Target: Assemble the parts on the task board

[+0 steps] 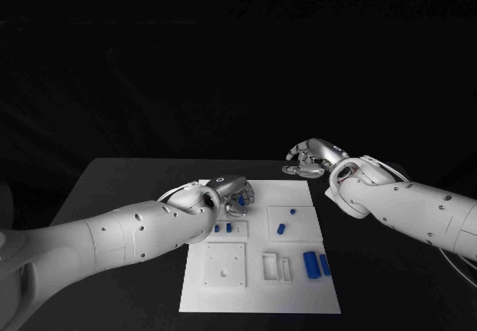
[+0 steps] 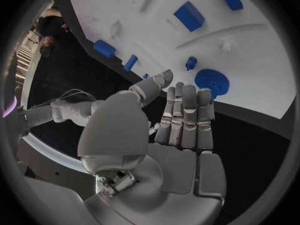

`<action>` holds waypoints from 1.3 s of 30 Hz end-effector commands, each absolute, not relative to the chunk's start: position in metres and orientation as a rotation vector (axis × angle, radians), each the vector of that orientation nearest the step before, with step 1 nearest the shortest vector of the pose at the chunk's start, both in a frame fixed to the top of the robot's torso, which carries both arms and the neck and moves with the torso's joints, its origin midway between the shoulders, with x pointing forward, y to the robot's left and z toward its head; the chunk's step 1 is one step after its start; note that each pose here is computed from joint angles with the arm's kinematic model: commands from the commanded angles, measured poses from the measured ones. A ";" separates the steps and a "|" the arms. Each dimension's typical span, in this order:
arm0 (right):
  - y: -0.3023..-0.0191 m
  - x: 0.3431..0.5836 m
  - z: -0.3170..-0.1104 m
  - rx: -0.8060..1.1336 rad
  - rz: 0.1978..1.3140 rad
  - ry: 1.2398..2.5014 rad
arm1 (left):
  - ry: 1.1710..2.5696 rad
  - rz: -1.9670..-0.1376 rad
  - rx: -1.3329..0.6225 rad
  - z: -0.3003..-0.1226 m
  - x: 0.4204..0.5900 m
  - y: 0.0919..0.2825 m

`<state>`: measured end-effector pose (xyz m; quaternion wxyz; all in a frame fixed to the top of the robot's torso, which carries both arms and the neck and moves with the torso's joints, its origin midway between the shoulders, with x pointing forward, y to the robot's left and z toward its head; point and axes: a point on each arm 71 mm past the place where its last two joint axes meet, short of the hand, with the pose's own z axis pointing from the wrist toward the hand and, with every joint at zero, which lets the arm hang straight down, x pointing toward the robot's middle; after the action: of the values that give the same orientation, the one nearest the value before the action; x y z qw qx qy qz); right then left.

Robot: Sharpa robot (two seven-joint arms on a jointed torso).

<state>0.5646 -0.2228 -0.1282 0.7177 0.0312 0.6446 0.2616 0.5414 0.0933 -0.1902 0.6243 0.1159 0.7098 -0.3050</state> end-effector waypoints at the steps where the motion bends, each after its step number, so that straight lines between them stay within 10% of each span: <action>1: -0.220 0.564 -0.128 0.052 0.586 1.429 | 1.642 -0.636 0.352 -0.193 0.542 0.090; 39: -0.218 0.563 -0.128 0.048 0.593 1.431 | 1.711 -0.561 0.395 -0.211 0.550 0.094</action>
<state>0.5633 -0.2197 -0.1277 0.7165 0.0291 0.6444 0.2656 0.5512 0.0965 -0.2087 0.6112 0.1635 0.7360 -0.2408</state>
